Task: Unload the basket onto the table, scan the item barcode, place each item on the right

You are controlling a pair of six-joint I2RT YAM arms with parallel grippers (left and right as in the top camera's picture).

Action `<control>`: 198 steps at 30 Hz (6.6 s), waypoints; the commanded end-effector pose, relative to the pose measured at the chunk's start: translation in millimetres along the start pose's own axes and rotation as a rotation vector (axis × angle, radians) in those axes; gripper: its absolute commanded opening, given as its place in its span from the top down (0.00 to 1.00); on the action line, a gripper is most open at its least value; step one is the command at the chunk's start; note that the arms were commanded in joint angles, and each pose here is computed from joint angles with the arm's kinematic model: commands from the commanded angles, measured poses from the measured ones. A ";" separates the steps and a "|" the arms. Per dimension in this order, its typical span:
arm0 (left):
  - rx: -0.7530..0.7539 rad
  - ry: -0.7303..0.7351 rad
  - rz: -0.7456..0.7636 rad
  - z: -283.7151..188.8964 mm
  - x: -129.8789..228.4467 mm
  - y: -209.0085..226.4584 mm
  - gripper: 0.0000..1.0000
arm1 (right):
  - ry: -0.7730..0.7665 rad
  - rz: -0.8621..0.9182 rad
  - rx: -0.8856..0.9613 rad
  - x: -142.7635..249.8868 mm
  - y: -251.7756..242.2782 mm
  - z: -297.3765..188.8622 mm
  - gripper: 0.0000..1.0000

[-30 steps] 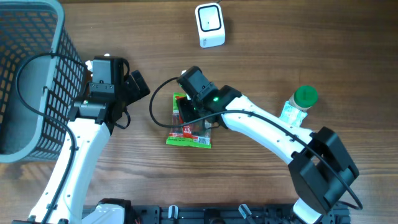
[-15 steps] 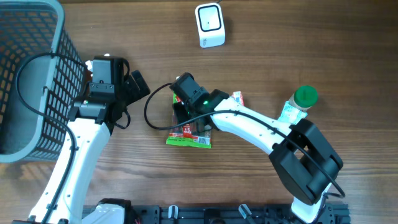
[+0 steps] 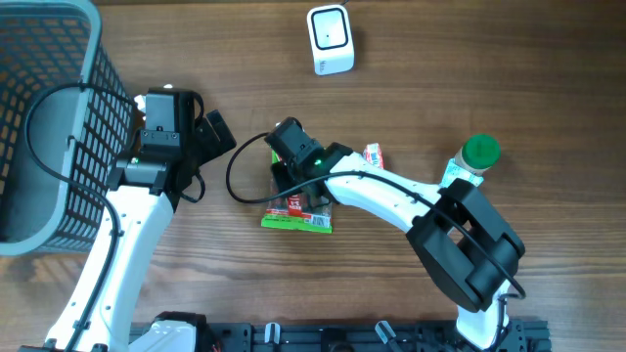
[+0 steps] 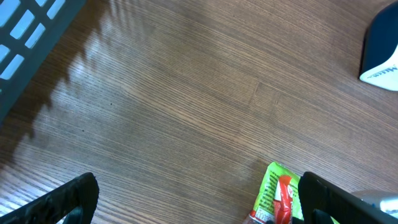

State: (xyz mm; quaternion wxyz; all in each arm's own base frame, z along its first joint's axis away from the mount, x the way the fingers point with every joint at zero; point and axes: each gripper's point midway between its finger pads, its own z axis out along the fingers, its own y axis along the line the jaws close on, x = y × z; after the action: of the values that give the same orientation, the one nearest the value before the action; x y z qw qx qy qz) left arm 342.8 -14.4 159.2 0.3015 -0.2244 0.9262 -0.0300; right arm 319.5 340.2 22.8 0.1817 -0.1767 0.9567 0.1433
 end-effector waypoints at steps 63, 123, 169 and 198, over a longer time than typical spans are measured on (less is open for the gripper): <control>-0.007 -0.014 -0.005 -1.1 -5.0 1.7 0.00 | 0.086 0.048 -0.374 -22.3 -20.4 -39.1 0.66; -0.007 -0.014 -0.005 -1.1 -5.0 1.7 0.00 | -0.002 -0.285 0.019 -8.7 -15.5 -3.2 0.92; -0.007 -0.014 -0.005 -1.1 -5.0 1.7 0.00 | 0.160 0.147 -0.520 16.8 -10.7 -3.6 0.96; -0.007 -0.014 -0.005 -1.1 -5.0 1.7 0.00 | -0.014 0.070 0.036 -3.4 -93.4 -100.6 0.53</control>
State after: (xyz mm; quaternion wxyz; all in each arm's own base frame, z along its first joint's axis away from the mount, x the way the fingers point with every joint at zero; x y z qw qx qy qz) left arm 342.9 -14.4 159.3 0.3017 -0.2245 0.9261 -0.0299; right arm 316.5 243.8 73.3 0.1418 -0.1500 0.9628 0.1743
